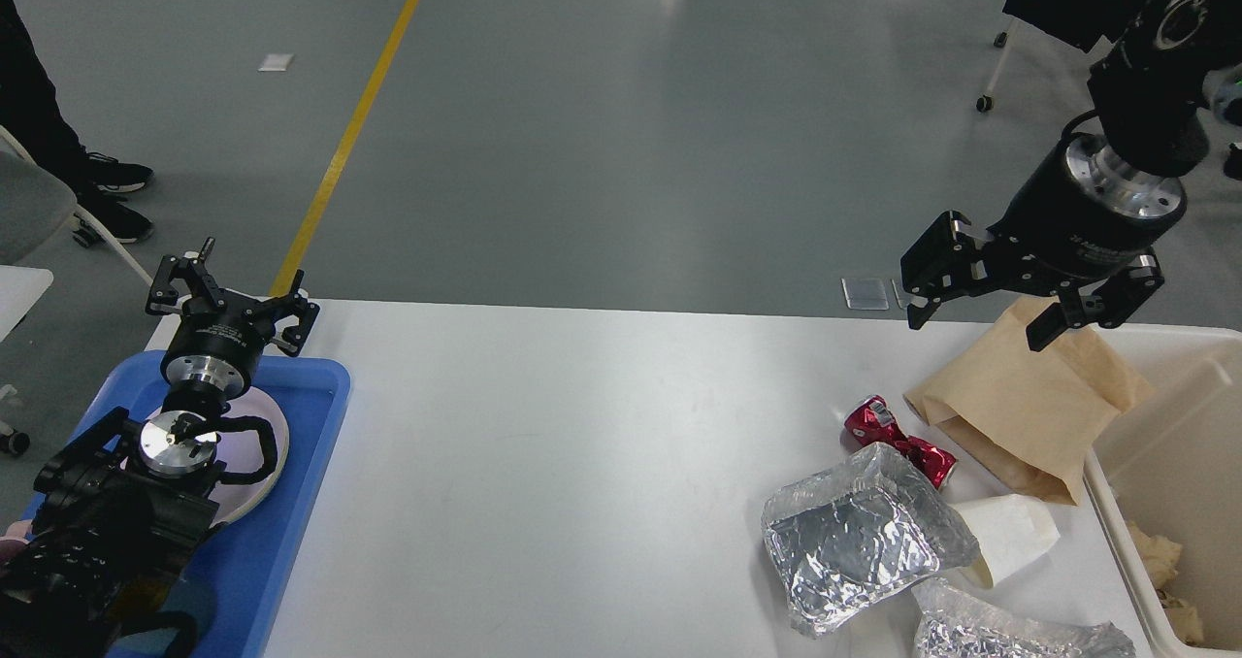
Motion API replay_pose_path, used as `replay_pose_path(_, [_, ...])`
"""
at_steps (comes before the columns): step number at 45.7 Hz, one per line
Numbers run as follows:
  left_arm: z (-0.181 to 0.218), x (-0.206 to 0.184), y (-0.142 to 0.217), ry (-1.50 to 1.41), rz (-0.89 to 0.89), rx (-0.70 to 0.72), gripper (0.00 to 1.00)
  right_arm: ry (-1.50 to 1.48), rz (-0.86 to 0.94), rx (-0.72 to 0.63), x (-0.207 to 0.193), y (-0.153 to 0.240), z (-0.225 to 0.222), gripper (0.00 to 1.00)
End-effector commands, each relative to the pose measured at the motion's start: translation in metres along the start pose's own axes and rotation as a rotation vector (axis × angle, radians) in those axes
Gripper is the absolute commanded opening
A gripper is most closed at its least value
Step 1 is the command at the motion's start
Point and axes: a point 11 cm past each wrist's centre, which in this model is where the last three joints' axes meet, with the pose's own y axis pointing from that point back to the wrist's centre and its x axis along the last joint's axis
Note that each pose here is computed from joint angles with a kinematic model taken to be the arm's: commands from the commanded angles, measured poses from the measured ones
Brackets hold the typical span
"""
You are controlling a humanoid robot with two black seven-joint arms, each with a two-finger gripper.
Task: Tidy desktop
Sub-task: 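Move the right gripper back over the brown paper bag, then lower the right gripper and grasp the brown paper bag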
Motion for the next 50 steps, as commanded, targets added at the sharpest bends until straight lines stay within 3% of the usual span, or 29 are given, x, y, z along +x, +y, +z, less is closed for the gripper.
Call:
replay_pose_path(1, [0.0,0.0,0.0,0.0,0.0,0.002,0.96,0.013,-0.014,0.003,-0.006,0.005,-0.002,1.0])
replay_pose_path(7, [0.0,0.0,0.0,0.0,0.0,0.0,0.96,-0.049,0.01,-0.007,0.003,-0.014,0.019,1.0])
replay_pose_path(19, [0.0,0.0,0.0,0.0,0.0,0.0,0.96,-0.345,0.168,-0.148,0.018,-0.134,0.13,1.0])
replay_pose_path(26, [0.0,0.0,0.0,0.001,0.0,-0.001,0.96,-0.447,0.309,-0.246,0.019,-0.182,0.18,1.0])
replay_pose_path(35, [0.0,0.0,0.0,0.0,0.0,0.0,0.96,-0.526,0.416,-0.292,0.006,-0.232,0.209,1.0])
replay_pose_path(50, [0.0,0.0,0.0,0.0,0.0,0.0,0.96,-0.572,0.439,-0.247,0.004,-0.27,0.198,1.0])
